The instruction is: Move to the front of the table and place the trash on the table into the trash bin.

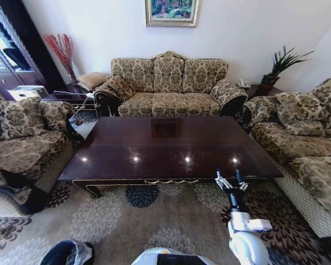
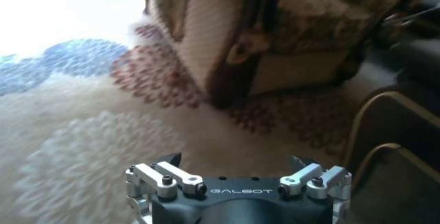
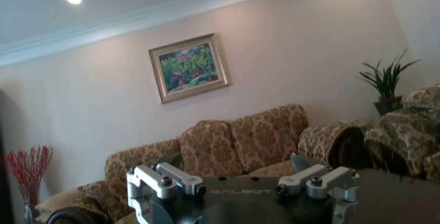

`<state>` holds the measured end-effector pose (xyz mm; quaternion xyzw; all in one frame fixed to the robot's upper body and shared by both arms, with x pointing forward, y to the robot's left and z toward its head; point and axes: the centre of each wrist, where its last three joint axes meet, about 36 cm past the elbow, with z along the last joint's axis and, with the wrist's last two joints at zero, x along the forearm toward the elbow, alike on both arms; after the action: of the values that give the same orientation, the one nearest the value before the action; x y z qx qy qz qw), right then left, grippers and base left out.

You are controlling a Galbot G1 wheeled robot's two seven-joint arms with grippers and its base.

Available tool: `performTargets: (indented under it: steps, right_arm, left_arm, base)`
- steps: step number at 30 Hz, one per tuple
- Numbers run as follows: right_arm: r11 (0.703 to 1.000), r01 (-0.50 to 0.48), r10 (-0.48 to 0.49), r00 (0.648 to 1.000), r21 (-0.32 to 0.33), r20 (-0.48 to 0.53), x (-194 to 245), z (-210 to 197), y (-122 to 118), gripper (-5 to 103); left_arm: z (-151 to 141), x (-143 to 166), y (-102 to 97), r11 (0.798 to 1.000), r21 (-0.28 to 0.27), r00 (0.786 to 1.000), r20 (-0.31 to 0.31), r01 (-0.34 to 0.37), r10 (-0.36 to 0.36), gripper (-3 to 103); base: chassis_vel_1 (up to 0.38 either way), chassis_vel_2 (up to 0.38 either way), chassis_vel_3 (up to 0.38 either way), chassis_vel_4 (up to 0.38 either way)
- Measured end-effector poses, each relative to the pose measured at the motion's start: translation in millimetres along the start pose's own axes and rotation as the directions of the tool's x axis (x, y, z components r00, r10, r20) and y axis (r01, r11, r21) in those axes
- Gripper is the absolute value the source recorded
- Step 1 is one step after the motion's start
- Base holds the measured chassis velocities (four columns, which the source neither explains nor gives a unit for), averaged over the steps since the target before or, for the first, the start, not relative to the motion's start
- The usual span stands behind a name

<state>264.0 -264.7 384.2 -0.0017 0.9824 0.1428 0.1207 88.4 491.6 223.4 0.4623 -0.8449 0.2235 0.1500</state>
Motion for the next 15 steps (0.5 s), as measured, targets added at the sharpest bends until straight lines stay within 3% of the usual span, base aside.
performTargets:
  steps: [1, 2, 3, 4, 5, 6, 8, 9, 10, 11, 13, 14, 15]
  right_arm:
    - [1.000, 0.004, -0.004, 1.000, 0.009, -0.012, 1.6, -2.8, 1.6, 100]
    - [1.000, 0.007, -0.007, 1.000, 0.013, -0.017, 2.1, -4.2, 2.5, 100]
    - [1.000, 0.012, -0.012, 1.000, 0.022, -0.024, 2.8, -7.3, 4.6, 100]
    - [0.999, 0.023, -0.022, 0.999, 0.041, -0.029, 3.3, -12.8, 8.7, 100]
    - [0.998, 0.030, -0.029, 0.999, 0.054, -0.032, 3.6, -16.7, 11.5, 100]
    - [0.998, 0.030, -0.029, 0.999, 0.054, -0.032, 3.6, -16.7, 11.5, 100]
    - [0.996, 0.042, -0.039, 0.998, 0.078, -0.043, 5.6, -24.5, 16.1, 100]
    - [0.995, 0.050, -0.046, 0.998, 0.090, -0.053, 7.4, -30.8, 19.0, 100]
    - [0.993, 0.057, -0.051, 0.997, 0.099, -0.061, 8.9, -35.9, 21.2, 100]
    - [0.993, 0.057, -0.051, 0.997, 0.099, -0.061, 8.9, -35.9, 21.2, 100]
    - [0.990, 0.076, -0.066, 0.994, 0.118, -0.082, 12.4, -48.7, 25.6, 100]
    - [0.990, 0.076, -0.066, 0.994, 0.118, -0.082, 12.4, -48.7, 25.6, 100]
    - [0.989, 0.085, -0.075, 0.993, 0.121, -0.086, 13.2, -54.0, 27.6, 100]
  left_arm:
    - [-14.4, 6.7, -20.9, 0.996, -0.012, 0.994, 0.062, -0.090, 0.091, 100]
    - [-20.7, 10.3, -30.3, 0.991, -0.022, 0.987, 0.088, -0.131, 0.132, 100]
    - [-35.5, 19.5, -51.9, 0.973, -0.054, 0.963, 0.144, -0.223, 0.228, 100]
    - [-59.9, 38.1, -87.3, 0.925, -0.110, 0.897, 0.224, -0.365, 0.381, 100]
    - [-77.4, 53.6, -111.8, 0.883, -0.142, 0.842, 0.264, -0.448, 0.470, 100]
    - [-77.4, 53.6, -111.8, 0.883, -0.142, 0.842, 0.264, -0.448, 0.470, 100]
    - [-105.5, 83.6, -150.7, 0.806, -0.188, 0.745, 0.309, -0.561, 0.591, 100]
    - [-124.4, 107.2, -176.5, 0.749, -0.229, 0.678, 0.319, -0.622, 0.662, 100]
    - [-137.0, 124.1, -192.6, 0.704, -0.267, 0.627, 0.323, -0.658, 0.709, 100]
    - [-137.0, 124.1, -192.6, 0.704, -0.267, 0.627, 0.323, -0.658, 0.709, 100]
    - [-159.2, 159.9, -222.9, 0.596, -0.357, 0.511, 0.309, -0.719, 0.802, 100]
    - [-159.2, 159.9, -222.9, 0.596, -0.357, 0.511, 0.309, -0.719, 0.802, 100]
    - [-165.3, 171.3, -231.9, 0.554, -0.393, 0.469, 0.297, -0.734, 0.832, 100]
  base:
    - [0.000, 0.000, 0.000, 0.000]
    - [0.000, 0.000, 0.000, 0.000]
    - [0.000, 0.000, 0.000, 0.000]
    - [0.000, 0.000, 0.000, 0.000]
    - [0.000, 0.000, 0.000, 0.000]
    - [0.000, 0.000, 0.000, 0.000]
    - [0.000, 0.000, 0.000, 0.000]
    - [0.000, 0.000, 0.000, 0.000]
    - [0.000, 0.000, 0.000, 0.000]
    - [0.000, 0.000, 0.000, 0.000]
    - [0.000, 0.000, 0.000, 0.000]
    - [0.000, 0.000, 0.000, 0.000]
    - [0.000, 0.000, 0.000, 0.000]
